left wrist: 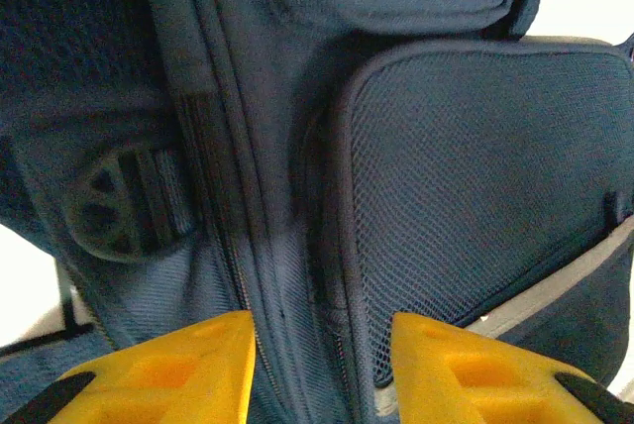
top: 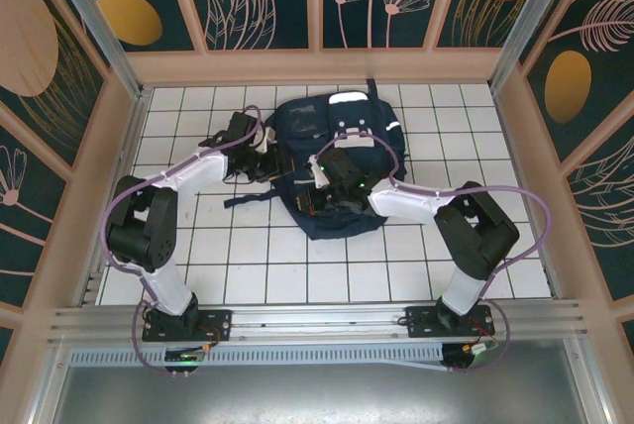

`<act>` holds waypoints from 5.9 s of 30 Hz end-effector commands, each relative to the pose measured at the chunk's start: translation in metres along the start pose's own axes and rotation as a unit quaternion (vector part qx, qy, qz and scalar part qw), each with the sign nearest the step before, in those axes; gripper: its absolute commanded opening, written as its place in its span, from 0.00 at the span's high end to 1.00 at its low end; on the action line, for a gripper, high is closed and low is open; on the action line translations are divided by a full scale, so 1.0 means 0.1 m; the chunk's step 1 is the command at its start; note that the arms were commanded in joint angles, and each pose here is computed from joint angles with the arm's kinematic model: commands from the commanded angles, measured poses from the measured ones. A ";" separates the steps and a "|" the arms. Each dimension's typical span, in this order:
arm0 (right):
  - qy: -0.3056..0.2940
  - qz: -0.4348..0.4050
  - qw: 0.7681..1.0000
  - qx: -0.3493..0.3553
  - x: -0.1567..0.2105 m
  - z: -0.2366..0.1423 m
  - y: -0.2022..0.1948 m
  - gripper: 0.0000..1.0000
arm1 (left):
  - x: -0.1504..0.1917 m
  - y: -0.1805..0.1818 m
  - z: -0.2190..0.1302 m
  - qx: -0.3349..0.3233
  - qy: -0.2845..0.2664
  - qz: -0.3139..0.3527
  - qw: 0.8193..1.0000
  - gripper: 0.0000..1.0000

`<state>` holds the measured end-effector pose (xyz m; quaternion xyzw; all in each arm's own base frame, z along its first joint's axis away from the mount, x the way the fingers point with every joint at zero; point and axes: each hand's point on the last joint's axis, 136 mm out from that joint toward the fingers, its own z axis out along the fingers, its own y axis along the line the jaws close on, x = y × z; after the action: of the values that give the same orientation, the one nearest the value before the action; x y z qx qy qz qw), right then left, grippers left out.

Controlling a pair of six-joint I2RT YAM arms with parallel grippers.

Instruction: Pack books, pencil case, and school supplies into a backpack

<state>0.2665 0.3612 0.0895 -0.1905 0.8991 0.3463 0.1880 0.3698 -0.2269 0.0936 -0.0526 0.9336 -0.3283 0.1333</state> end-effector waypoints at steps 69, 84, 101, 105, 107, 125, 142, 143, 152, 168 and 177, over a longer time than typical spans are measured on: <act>0.042 -0.090 0.995 -0.012 0.03 0.49 0.82 1.00 | -0.14 0.58 -0.40 -0.071 -0.043 -0.138 0.987 0.57; 0.101 -0.131 0.970 0.179 0.49 0.05 -0.07 1.00 | -0.11 0.89 -0.37 -0.131 -0.039 -0.100 0.986 1.00; 0.022 -0.011 0.954 0.300 0.17 -0.72 -1.20 0.84 | 0.07 0.97 -0.40 -0.121 -0.002 -0.029 0.992 1.00; -0.011 -0.018 0.958 0.285 0.08 -0.83 -1.10 0.68 | -0.01 0.65 -0.60 -0.071 -0.026 0.010 0.997 0.69; -0.049 -0.027 0.959 0.279 0.00 -0.99 -1.03 0.56 | -0.12 0.46 -0.83 -0.059 -0.068 0.043 0.995 0.65; -0.532 -0.112 0.747 0.382 -0.22 -3.34 -1.45 0.01 | -0.30 0.93 -2.02 -0.257 -0.488 0.282 0.785 0.01; -0.540 -0.056 0.765 0.347 -0.05 -3.08 -2.54 0.01 | -0.52 1.23 -1.61 -0.253 -0.525 0.287 0.760 0.01; -0.539 -0.038 0.771 0.336 -0.13 -3.06 -2.62 0.01 | -0.55 1.24 -1.60 -0.248 -0.519 0.286 0.766 0.01; -0.507 -0.015 0.773 0.381 -0.26 -2.74 -2.91 0.01 | -0.61 1.52 -1.79 -0.203 -0.568 0.223 0.766 0.01; -0.496 -0.024 0.775 0.391 -0.29 -2.69 -2.90 0.01 | -0.60 1.56 -1.71 -0.200 -0.542 0.228 0.784 0.01; -0.495 -0.023 0.776 0.391 -0.29 -2.69 -2.90 0.01 | -0.62 1.61 -1.74 -0.210 -0.545 0.214 0.783 0.01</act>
<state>0.3682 -0.0169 0.1160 0.0789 0.7500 0.0186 0.6564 0.3737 0.0093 0.1202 -0.0353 0.7571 -0.0016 0.6523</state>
